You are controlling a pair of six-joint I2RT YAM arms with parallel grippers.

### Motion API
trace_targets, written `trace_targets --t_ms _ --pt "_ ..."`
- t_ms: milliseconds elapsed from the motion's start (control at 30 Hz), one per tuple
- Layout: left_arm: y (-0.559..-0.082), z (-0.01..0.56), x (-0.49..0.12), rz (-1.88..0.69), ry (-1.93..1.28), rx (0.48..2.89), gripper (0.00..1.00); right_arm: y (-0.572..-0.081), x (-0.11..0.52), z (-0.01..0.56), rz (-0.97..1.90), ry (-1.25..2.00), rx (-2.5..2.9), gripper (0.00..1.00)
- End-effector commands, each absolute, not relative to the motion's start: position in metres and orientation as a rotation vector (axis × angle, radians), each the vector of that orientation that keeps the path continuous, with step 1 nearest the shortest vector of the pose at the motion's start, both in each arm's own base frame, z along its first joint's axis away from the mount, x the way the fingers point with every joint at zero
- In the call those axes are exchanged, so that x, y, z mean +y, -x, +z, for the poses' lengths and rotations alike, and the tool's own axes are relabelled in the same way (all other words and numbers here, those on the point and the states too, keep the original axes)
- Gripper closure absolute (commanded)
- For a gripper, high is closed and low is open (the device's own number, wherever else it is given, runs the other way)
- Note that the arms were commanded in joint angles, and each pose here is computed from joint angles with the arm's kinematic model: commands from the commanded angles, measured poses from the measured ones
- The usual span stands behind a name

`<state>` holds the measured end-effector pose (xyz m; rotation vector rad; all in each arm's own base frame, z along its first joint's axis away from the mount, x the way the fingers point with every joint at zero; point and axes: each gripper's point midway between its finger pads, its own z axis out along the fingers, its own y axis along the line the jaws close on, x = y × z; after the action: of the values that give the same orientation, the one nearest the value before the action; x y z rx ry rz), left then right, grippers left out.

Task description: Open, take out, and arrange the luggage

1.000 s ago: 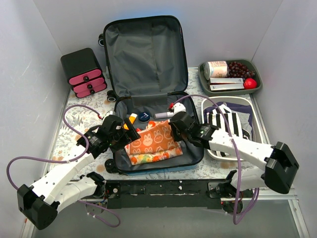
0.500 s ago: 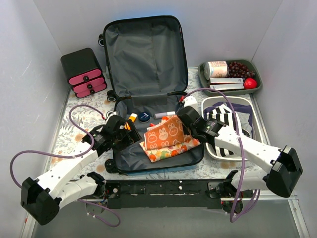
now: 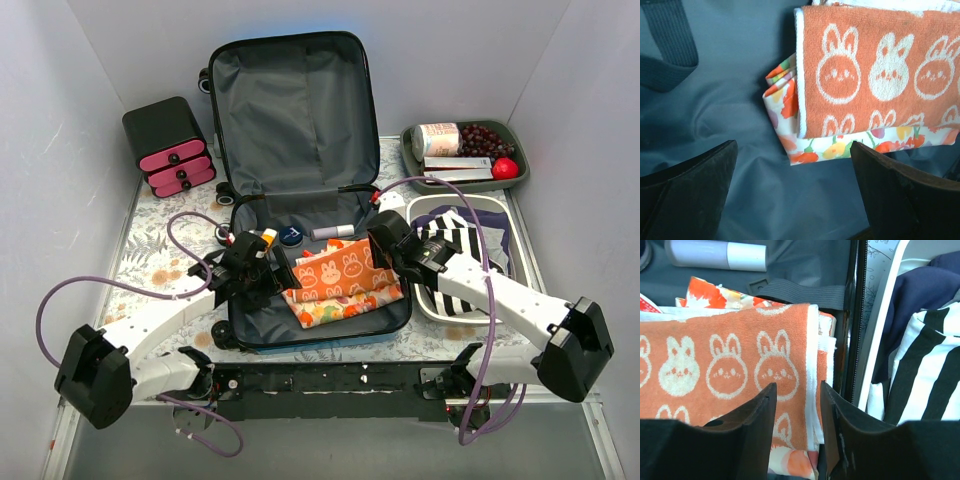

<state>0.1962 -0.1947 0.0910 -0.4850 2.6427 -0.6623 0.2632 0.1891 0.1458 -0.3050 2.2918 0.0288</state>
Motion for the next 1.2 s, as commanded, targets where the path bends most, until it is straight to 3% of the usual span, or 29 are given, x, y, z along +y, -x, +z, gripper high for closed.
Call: trace_targets --t_ms 0,200,267,467,500,567,633,733,1000,1167 --pt "-0.203 0.091 -0.209 -0.734 0.433 2.637 0.05 -0.264 0.198 0.162 0.120 0.332 2.240 0.52" --pt "-0.207 0.080 -0.214 -0.714 0.434 2.666 0.13 -0.271 0.202 0.143 0.095 0.383 2.300 0.43" --pt "-0.211 0.081 -0.217 -0.729 0.434 2.659 0.21 -0.274 0.201 0.140 0.087 0.388 2.324 0.41" --pt "-0.216 0.075 -0.224 -0.738 0.431 2.671 0.36 -0.280 0.192 0.120 0.029 0.399 2.400 0.40" --pt "-0.217 0.075 -0.225 -0.739 0.429 2.672 0.39 -0.281 0.195 0.118 0.039 0.418 2.401 0.45" --pt "-0.218 0.072 -0.226 -0.732 0.428 2.679 0.45 -0.277 0.201 0.115 0.086 0.446 2.414 0.64" --pt "-0.219 0.070 -0.226 -0.729 0.427 2.685 0.45 -0.274 0.209 0.115 0.145 0.480 2.412 0.82" --pt "-0.222 0.073 -0.229 -0.735 0.417 2.677 0.48 -0.269 0.224 0.125 0.257 0.518 2.397 0.99" --pt "-0.227 0.084 -0.231 -0.753 0.403 2.642 0.47 -0.269 0.240 0.189 0.422 0.542 2.227 0.99" --pt "-0.231 0.094 -0.234 -0.775 0.379 2.618 0.37 -0.281 0.212 0.217 0.247 0.489 2.168 0.99"
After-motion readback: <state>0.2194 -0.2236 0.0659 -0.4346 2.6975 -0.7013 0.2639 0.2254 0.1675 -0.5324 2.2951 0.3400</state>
